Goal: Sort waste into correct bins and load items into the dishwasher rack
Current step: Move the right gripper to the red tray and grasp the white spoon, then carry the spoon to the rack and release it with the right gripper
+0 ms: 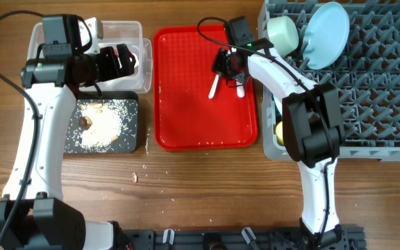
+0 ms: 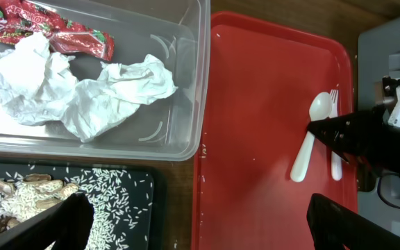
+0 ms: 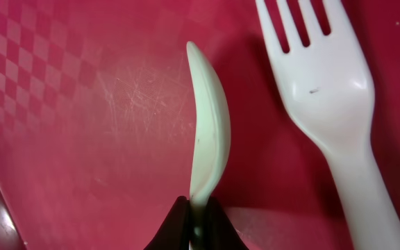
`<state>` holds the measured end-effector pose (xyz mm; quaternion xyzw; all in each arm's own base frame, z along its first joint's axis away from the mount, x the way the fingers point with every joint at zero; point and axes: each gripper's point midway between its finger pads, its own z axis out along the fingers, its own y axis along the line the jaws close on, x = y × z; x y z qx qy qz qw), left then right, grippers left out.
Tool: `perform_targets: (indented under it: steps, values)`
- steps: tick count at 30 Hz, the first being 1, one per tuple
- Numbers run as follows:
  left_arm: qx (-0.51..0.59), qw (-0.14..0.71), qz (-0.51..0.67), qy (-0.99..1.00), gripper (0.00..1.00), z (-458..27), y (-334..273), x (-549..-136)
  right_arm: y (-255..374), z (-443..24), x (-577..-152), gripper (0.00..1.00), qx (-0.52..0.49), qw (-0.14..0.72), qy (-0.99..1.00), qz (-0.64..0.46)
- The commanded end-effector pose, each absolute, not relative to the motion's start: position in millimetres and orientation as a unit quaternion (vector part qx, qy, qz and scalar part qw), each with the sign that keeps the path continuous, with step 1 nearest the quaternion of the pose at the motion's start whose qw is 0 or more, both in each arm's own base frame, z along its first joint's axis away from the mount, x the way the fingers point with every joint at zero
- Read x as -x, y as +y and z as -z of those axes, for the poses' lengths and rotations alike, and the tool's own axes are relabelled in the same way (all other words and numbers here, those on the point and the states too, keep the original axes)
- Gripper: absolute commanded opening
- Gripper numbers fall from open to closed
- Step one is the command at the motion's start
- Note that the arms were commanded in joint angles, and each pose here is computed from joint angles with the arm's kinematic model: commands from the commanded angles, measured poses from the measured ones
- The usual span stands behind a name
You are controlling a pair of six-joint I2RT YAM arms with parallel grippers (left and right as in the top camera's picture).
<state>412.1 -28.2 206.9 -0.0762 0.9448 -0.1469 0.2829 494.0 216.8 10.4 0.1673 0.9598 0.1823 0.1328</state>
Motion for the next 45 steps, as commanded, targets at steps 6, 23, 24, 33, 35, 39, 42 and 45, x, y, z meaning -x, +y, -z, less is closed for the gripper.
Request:
perform_targets:
  steps: [6, 23, 24, 33, 35, 39, 42, 45]
  values:
    - [0.070, 0.293, 0.144, 0.943, 1.00, -213.9, -28.4, -415.0, 226.4, -37.0, -481.1, 0.04, -0.090, 0.120, 0.968, -0.200]
    - [0.070, 0.293, 0.144, 0.943, 1.00, -213.7, -28.4, -415.0, 4.5, -289.1, -375.3, 0.04, -0.318, 0.312, 0.895, 0.009]
    - [0.070, 0.293, 0.144, 0.943, 1.00, -213.9, -28.4, -415.0, -12.3, -285.6, -369.8, 0.04, -0.352, 0.307, 0.884, 0.026]
    - [0.070, 0.293, 0.144, 0.943, 1.00, -213.8, -28.4, -414.9, -78.1, -197.8, -358.5, 0.04, -0.460, 0.251, 0.848, 0.077]
    - [0.070, 0.293, 0.144, 0.943, 1.00, -213.9, -28.4, -415.0, -79.8, -170.4, -352.5, 0.05, -0.474, 0.230, 0.847, 0.070]
    - [0.070, 0.293, 0.144, 0.943, 1.00, -213.9, -28.4, -415.0, -84.2, -139.4, -340.6, 0.05, -0.490, 0.203, 0.845, 0.069]
    - [0.070, 0.293, 0.144, 0.943, 1.00, -213.9, -28.4, -415.0, -91.1, -130.0, -333.7, 0.07, -0.496, 0.193, 0.843, 0.074]
    - [0.070, 0.293, 0.144, 0.943, 1.00, -213.9, -28.4, -415.0, -89.3, -131.2, -336.4, 0.21, -0.480, 0.194, 0.853, 0.069]
